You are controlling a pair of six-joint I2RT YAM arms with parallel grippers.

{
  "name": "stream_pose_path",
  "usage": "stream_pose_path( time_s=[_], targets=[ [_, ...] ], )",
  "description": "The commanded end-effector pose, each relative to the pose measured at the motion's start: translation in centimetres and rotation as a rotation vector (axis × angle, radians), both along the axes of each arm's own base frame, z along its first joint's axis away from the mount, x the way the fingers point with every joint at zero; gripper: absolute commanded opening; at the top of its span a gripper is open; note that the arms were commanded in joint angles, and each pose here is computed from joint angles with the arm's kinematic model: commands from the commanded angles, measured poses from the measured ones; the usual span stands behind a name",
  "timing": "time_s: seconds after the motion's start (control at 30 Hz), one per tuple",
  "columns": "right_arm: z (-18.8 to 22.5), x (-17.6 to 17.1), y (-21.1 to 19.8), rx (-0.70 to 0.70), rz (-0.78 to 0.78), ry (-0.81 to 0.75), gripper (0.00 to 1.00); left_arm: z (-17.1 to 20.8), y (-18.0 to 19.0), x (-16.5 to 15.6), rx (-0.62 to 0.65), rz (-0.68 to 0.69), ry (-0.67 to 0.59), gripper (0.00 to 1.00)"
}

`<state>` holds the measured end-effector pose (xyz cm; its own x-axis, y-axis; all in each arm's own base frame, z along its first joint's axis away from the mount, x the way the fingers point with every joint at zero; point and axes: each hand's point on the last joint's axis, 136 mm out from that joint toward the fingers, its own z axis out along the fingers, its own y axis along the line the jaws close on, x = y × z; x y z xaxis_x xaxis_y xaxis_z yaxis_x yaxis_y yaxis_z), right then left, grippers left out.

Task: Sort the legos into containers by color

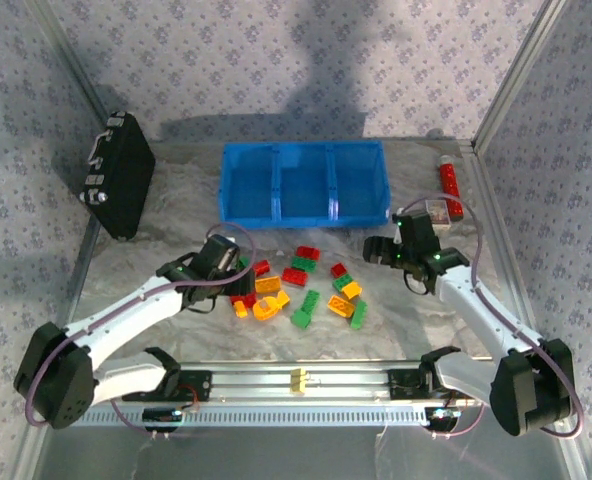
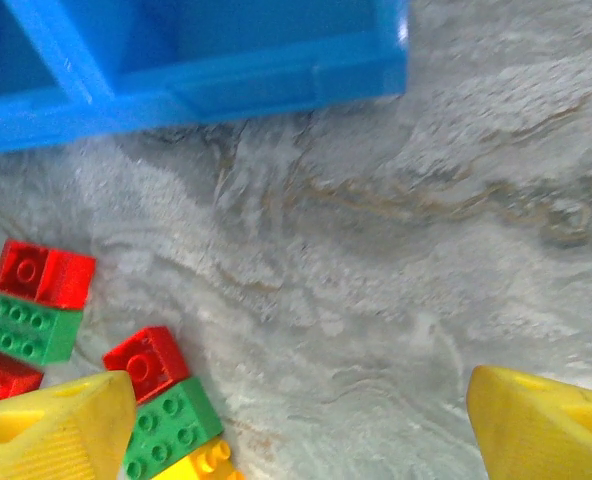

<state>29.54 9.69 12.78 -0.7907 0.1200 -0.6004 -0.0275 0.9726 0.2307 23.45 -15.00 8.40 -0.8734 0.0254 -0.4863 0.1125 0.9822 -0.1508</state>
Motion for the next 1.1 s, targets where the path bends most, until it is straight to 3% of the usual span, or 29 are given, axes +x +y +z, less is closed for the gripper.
stream_pose_path(
  time_s=[0.0, 0.37, 1.07],
  targets=[
    [-0.5, -0.1, 0.8, 0.015, 0.001, 0.006, 0.88, -1.2, -0.2, -0.9, -0.016, 0.010, 0.057, 0.84],
    [-2.4, -0.2, 2.0, 0.001, 0.022, 0.037, 0.86, -3.7, 0.7, -2.6, -0.002, 0.054, 0.141, 0.76],
    [-2.8, -0.1, 2.6, -0.027, 0.027, 0.039, 0.85, -4.7, 1.0, -1.1, -0.016, 0.128, 0.141, 0.52]
  ],
)
